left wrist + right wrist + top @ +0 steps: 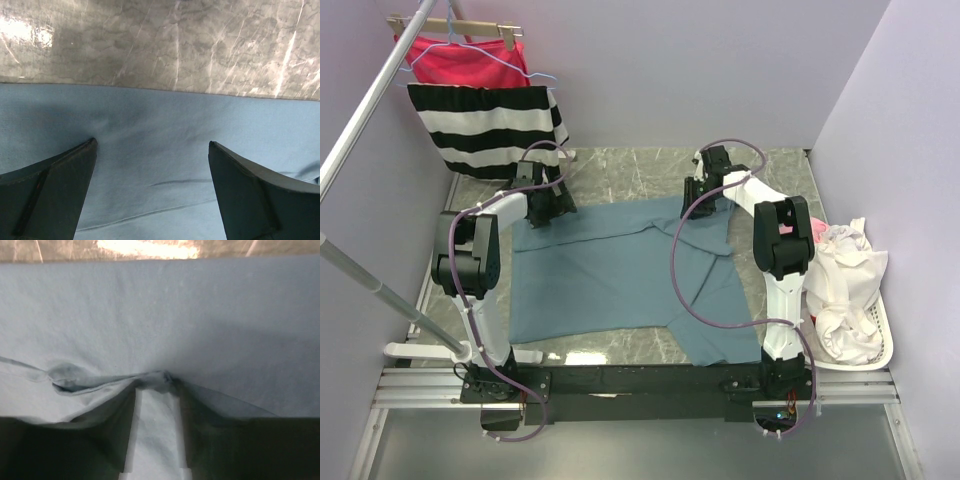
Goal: Fold and stack the t-shirts
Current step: Fold the flattened tshirt in 1/3 of the way, then grap the side of the flattened tshirt closest away from the robot with both arms, then fold the other side of the tshirt into a rectangle
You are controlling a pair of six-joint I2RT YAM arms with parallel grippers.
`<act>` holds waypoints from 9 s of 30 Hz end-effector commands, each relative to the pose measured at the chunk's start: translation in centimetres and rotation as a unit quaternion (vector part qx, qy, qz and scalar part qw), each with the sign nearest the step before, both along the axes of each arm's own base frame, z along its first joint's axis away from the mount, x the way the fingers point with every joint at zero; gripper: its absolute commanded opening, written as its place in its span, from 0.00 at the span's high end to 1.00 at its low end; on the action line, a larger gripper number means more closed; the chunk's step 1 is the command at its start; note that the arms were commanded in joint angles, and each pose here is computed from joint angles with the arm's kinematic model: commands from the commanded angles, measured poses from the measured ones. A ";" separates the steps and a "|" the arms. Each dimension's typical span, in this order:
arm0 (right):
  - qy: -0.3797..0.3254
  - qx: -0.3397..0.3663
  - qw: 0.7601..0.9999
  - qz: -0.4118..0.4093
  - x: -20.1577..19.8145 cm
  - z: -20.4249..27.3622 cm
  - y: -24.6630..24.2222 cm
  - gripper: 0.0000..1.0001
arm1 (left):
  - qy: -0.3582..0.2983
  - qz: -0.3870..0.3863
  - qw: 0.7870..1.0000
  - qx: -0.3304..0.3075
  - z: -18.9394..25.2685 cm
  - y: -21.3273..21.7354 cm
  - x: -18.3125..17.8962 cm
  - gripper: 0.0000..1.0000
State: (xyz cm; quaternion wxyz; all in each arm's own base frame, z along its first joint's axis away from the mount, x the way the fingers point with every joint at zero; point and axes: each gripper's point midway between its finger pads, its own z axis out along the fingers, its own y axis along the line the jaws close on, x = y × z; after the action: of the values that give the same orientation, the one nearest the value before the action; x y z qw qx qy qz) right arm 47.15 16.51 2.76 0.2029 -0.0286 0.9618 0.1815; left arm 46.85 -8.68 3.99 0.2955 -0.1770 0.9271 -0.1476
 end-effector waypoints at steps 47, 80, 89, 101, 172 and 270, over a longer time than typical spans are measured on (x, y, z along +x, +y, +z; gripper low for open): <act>-0.053 -0.038 0.989 -0.136 -0.4 5.3 -3.7 0.46 | 0.017 0.023 0.999 0.028 -1.3 1.5 -0.6 0.01; -0.131 0.098 0.980 -0.111 10.6 7.7 -4.1 0.43 | -0.026 -0.014 1.000 0.001 -0.5 2.4 8.5 0.01; -0.200 0.065 0.967 -0.145 2.4 16.7 -6.7 0.32 | -0.092 0.007 0.993 0.075 5.5 -0.7 3.7 0.00; -0.039 0.050 0.991 -0.116 -16.5 7.6 -3.3 0.34 | -0.050 0.135 0.984 0.105 4.6 4.7 -10.4 0.01; 0.177 0.003 0.973 -0.147 -35.4 -1.5 -2.2 1.00 | 0.143 0.305 0.941 0.029 -3.1 10.8 -23.4 0.99; -0.080 -0.126 0.956 -0.251 -4.5 7.4 -13.3 1.00 | 0.077 0.188 0.979 0.024 -0.1 9.5 -9.2 0.88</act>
State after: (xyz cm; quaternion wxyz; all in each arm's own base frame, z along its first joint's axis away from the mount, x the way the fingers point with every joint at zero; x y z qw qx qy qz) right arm 41.28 4.12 7.66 0.2701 0.1802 0.9458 0.0062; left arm 37.26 -0.30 2.72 0.2209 -0.3575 0.9053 -0.0617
